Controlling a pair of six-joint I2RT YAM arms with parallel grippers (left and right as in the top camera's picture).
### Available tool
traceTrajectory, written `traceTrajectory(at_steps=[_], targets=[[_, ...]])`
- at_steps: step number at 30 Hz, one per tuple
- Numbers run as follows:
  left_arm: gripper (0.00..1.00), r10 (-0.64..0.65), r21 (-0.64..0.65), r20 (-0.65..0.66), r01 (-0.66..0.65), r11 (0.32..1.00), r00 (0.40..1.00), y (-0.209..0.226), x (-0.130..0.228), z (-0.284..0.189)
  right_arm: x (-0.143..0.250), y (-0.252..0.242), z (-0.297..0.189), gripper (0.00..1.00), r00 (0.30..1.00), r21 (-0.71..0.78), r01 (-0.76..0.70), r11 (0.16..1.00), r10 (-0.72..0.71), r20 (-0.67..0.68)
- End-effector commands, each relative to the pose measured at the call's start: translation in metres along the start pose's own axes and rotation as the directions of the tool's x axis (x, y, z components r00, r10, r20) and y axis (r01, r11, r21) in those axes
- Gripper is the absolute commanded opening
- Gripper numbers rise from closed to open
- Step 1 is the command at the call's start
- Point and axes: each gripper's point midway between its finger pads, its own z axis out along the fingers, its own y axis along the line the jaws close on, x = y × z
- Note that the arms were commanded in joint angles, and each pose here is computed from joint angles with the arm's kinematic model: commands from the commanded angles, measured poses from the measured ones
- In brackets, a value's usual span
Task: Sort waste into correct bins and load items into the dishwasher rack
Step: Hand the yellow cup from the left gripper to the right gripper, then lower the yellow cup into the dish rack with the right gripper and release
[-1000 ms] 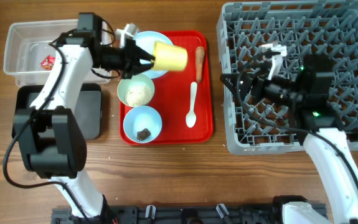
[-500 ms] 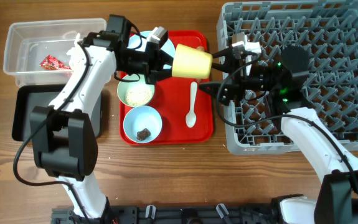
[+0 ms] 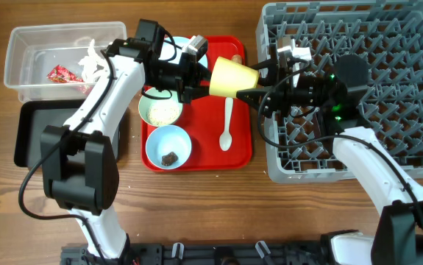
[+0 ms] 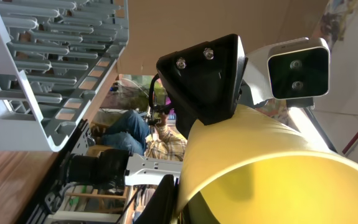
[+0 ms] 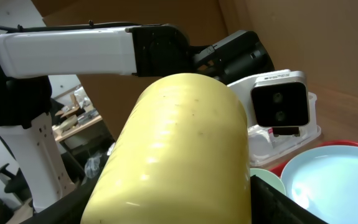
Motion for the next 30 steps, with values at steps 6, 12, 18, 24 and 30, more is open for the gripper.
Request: traceTrajectory(at_steps=[6, 12, 18, 24, 30], targets=[[0.04, 0.043, -0.02, -0.022, -0.043, 0.999, 0.999, -0.007, 0.006, 0.01, -0.002, 0.004, 0.004, 0.84, 1.0, -0.027, 0.024, 0.999, -0.024, -0.006], [0.04, 0.043, -0.043, -0.031, -0.044, 0.998, 0.999, -0.003, 0.007, 0.015, -0.002, 0.004, 0.004, 0.63, 1.0, -0.027, 0.023, 0.999, -0.024, -0.006], [0.18, 0.045, -0.042, -0.03, -0.046, 0.998, 0.999, -0.003, 0.007, 0.015, -0.001, 0.004, 0.004, 0.56, 1.0, -0.027, 0.02, 0.999, -0.02, -0.007], [0.27, 0.052, -0.053, -0.027, -0.053, 0.997, 0.998, -0.002, 0.006, 0.015, -0.002, 0.001, -0.003, 0.44, 1.0, -0.026, 0.019, 0.999, -0.019, -0.008], [0.32, 0.089, -0.091, -0.015, -0.09, 0.992, 0.996, 0.004, 0.0, 0.014, -0.007, -0.014, -0.038, 0.29, 0.999, 0.018, -0.051, 0.999, 0.051, 0.005]])
